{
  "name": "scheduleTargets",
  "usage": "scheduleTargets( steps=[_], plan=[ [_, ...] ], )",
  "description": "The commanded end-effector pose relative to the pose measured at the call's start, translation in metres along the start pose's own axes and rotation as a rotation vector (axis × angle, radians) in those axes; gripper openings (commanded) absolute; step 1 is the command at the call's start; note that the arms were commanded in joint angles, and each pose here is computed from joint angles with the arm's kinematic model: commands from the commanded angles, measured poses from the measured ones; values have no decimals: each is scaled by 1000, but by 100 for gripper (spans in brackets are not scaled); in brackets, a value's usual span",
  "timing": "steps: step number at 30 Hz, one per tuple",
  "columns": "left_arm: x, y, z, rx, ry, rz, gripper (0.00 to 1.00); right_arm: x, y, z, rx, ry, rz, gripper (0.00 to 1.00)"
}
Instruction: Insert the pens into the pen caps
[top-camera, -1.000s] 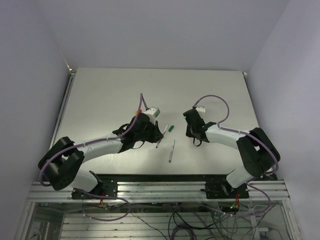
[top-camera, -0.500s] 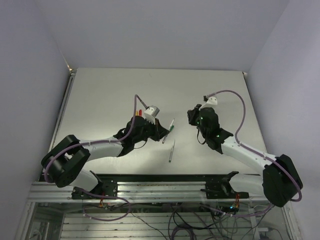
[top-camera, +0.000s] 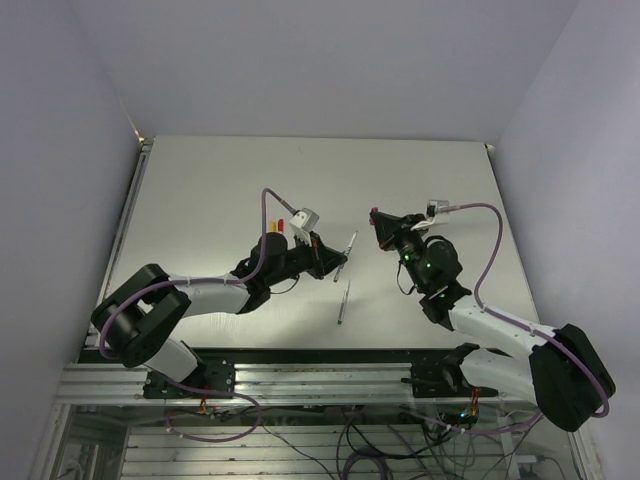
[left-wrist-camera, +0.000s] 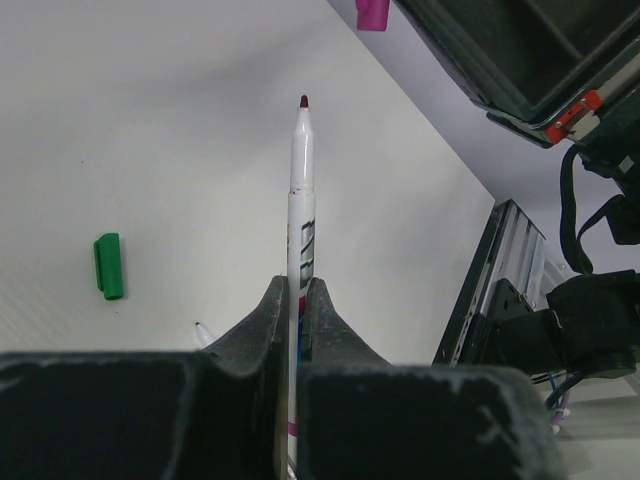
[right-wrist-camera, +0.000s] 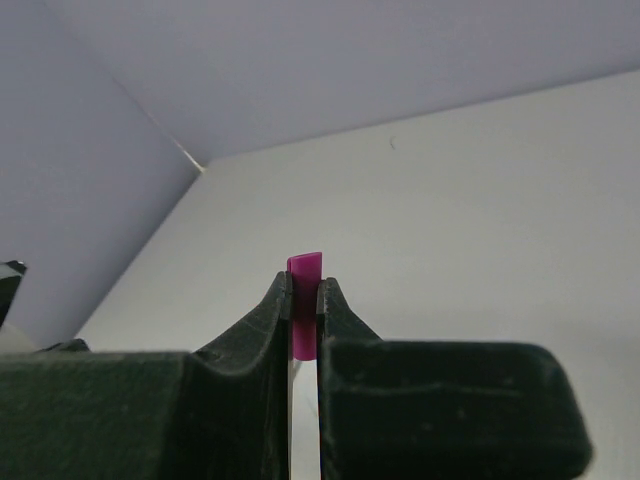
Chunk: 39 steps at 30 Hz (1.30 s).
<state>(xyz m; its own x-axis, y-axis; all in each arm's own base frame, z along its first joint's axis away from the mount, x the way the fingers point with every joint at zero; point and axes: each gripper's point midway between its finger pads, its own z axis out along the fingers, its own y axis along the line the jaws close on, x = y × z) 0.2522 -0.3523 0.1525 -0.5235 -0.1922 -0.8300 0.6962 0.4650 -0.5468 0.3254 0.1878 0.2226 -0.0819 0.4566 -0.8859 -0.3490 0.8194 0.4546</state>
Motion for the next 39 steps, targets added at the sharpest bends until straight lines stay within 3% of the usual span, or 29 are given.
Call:
scheduleTargets(
  steps=[1,39],
  plan=[
    [-23,-20,5,69,-65,29,7,-22,21,0,-113,-112,50,0],
    [-45,-47,1,150,-129,21,7,-9,38,0,-236,-114,128,0]
  ],
)
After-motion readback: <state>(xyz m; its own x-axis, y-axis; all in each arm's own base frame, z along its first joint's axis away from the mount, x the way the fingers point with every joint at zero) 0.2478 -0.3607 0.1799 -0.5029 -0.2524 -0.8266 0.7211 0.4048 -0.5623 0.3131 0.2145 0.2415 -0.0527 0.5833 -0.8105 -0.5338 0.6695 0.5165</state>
